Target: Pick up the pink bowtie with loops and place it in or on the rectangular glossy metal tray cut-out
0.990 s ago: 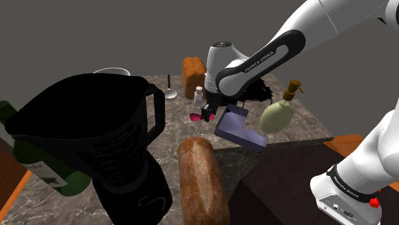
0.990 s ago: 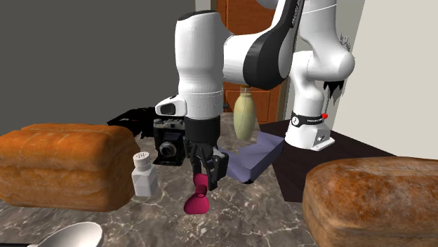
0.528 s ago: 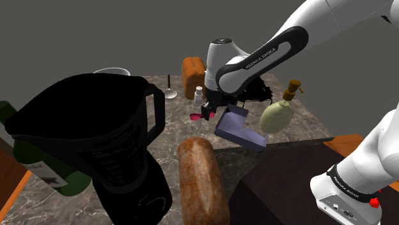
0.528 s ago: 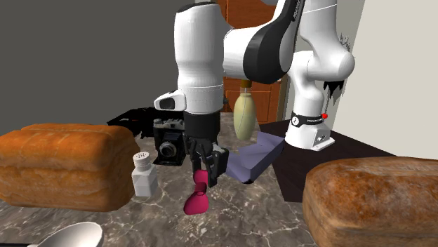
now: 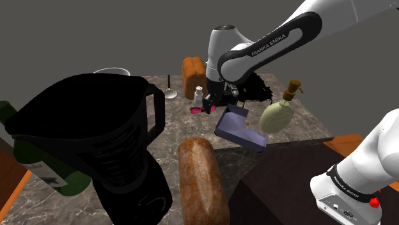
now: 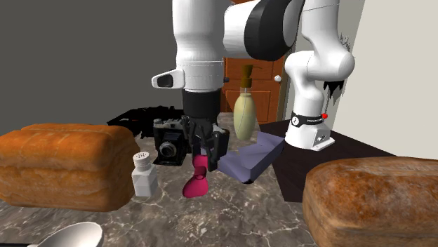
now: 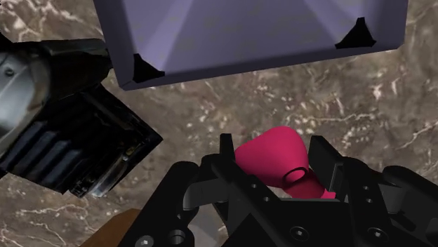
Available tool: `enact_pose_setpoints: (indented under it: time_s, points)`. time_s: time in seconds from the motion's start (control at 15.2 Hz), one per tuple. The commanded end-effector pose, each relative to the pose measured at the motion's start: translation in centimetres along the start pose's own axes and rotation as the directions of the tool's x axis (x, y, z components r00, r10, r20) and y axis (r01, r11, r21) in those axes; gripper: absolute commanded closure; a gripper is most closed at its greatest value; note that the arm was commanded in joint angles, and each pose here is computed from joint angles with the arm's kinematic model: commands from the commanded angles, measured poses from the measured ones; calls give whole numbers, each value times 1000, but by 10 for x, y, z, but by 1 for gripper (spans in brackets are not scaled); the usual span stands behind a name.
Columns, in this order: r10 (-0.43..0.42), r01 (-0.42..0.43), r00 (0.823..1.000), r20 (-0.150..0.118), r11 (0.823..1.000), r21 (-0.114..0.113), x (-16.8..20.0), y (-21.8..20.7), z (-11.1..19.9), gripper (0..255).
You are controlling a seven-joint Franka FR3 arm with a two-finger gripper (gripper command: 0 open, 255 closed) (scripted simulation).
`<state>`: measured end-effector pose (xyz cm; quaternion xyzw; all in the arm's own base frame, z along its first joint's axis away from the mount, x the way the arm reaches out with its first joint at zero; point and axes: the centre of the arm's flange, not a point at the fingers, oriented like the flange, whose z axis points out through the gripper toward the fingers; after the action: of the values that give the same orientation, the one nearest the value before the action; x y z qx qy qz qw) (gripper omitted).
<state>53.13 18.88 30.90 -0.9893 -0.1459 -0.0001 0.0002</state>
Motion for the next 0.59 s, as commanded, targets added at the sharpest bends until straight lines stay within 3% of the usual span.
enact_pose_setpoints:
  time_s: [0.0, 0.53]
  points:
    - [0, 0, 1000, 0, 1000, 0, 0, 0, -11, 255]
    - [0, 0, 1000, 0, 1000, 0, 0, 0, -53, 255]
